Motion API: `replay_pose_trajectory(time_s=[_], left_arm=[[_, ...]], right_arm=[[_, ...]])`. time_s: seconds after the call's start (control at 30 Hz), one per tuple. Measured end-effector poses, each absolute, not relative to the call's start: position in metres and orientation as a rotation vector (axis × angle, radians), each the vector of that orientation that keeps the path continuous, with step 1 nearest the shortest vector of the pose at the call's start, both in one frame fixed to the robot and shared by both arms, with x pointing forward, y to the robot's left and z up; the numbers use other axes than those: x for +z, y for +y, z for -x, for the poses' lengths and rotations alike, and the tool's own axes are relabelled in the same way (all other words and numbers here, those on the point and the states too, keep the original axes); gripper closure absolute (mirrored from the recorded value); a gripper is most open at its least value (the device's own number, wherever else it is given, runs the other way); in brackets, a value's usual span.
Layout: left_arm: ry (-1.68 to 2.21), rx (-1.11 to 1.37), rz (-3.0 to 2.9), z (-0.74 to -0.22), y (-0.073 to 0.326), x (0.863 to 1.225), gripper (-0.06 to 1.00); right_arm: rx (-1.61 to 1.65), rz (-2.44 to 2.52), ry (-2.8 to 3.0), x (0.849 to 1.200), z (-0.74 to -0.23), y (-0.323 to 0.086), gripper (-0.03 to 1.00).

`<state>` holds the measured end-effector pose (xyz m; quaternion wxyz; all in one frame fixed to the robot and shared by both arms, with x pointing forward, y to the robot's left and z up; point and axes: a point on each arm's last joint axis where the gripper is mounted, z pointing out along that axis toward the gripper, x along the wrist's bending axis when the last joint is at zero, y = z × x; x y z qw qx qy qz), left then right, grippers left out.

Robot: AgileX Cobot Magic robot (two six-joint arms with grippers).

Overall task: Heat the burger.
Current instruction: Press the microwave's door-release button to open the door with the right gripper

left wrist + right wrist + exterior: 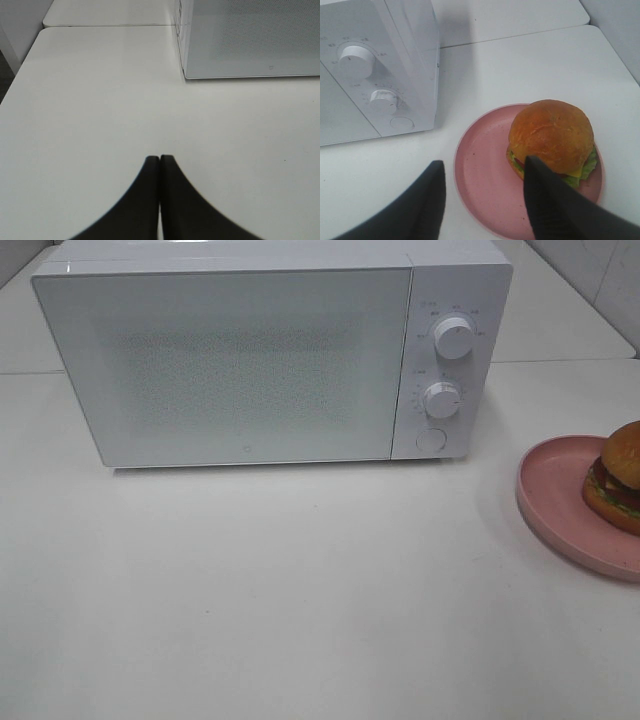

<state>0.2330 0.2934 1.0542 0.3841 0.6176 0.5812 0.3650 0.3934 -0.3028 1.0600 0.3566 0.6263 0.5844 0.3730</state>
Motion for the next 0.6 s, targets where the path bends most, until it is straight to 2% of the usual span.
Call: replay_pose_trajectory(time_s=[0.03, 0.07, 0.1, 0.13, 0.2, 0.23, 0.27, 0.3, 0.37, 0.43, 0.6], left_arm=[[1.481, 0.93, -1.574, -0.233, 0.293, 1.054, 0.94], [1.481, 0.93, -1.574, -0.233, 0.293, 1.054, 0.94], [1.481, 0.93, -1.574, -0.233, 0.293, 1.054, 0.94], [1.481, 0.93, -1.574, -0.233, 0.293, 1.054, 0.94], [1.481, 0.93, -1.574, -0.233, 0.293, 1.054, 0.94], [1.481, 0.93, -1.574, -0.233, 0.293, 1.054, 0.94], [1.481, 0.93, -1.574, -0.233, 0.293, 1.054, 0.94], [1.481, 0.93, -1.574, -0.233, 0.293, 1.054, 0.94], [1.481, 0.93, -1.574, -0.233, 0.293, 1.054, 0.94], [1.481, 0.93, -1.574, -0.233, 0.293, 1.054, 0.94], [1.481, 0.93, -1.574, -0.233, 0.293, 1.054, 0.94]], right_arm=[[0.961, -1.619, 1.508, 1.058, -0.399, -0.303, 0.57], [0.961, -1.619, 1.508, 1.058, -0.399, -0.303, 0.57], [0.96, -1.618, 1.5, 1.054, -0.409, -0.304, 0.64], [0.96, -1.618, 1.5, 1.054, -0.409, -0.304, 0.64], [0.953, -1.623, 1.498, 1.046, -0.423, -0.305, 0.76], [0.953, -1.623, 1.498, 1.046, -0.423, -0.305, 0.76], [0.949, -1.624, 1.496, 1.042, -0.431, -0.306, 0.83], [0.949, -1.624, 1.496, 1.042, -0.431, -0.306, 0.83], [0.941, -1.629, 1.497, 1.034, -0.442, -0.307, 0.94], [0.94, -1.629, 1.493, 1.03, -0.448, -0.307, 0.97], [0.962, -1.598, 1.51, 1.02, -0.463, -0.301, 0.97]])
